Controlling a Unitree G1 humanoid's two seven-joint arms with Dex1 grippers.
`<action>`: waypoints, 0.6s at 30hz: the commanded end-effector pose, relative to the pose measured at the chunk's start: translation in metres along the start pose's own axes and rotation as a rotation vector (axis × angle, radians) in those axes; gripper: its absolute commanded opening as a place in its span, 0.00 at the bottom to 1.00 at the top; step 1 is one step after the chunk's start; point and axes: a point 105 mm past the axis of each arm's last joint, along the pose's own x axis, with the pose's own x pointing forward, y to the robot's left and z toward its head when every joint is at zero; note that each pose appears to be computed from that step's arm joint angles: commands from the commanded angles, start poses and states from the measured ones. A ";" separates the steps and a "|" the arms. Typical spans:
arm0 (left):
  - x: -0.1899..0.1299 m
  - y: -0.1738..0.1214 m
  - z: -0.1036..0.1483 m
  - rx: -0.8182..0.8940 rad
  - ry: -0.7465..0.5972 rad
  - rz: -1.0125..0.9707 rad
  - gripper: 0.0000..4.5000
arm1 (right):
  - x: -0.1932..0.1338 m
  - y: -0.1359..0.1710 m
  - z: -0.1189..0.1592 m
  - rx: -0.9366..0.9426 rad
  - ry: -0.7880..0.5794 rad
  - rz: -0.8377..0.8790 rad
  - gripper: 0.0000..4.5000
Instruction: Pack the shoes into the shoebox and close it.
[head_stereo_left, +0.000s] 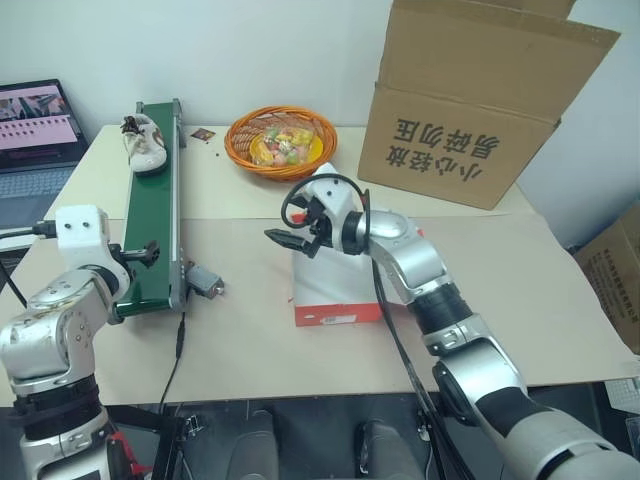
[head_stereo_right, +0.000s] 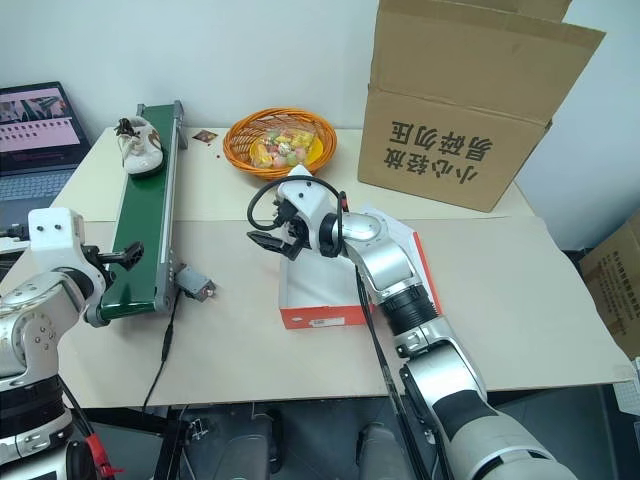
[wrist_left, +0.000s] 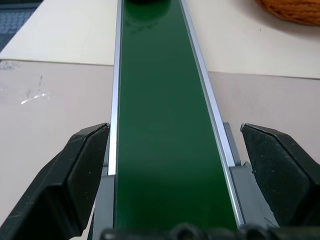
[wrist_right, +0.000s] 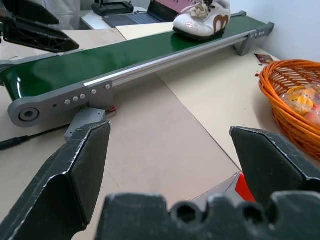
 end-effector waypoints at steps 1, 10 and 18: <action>-0.004 0.007 0.020 0.014 -0.022 0.030 1.00 | -0.004 -0.003 0.016 -0.013 -0.058 -0.024 0.99; 0.000 0.011 0.029 0.093 -0.037 0.060 1.00 | -0.004 -0.001 0.015 0.018 -0.068 -0.035 0.99; 0.005 0.011 0.027 0.096 -0.035 0.061 1.00 | -0.005 0.004 0.012 0.034 -0.064 -0.039 0.99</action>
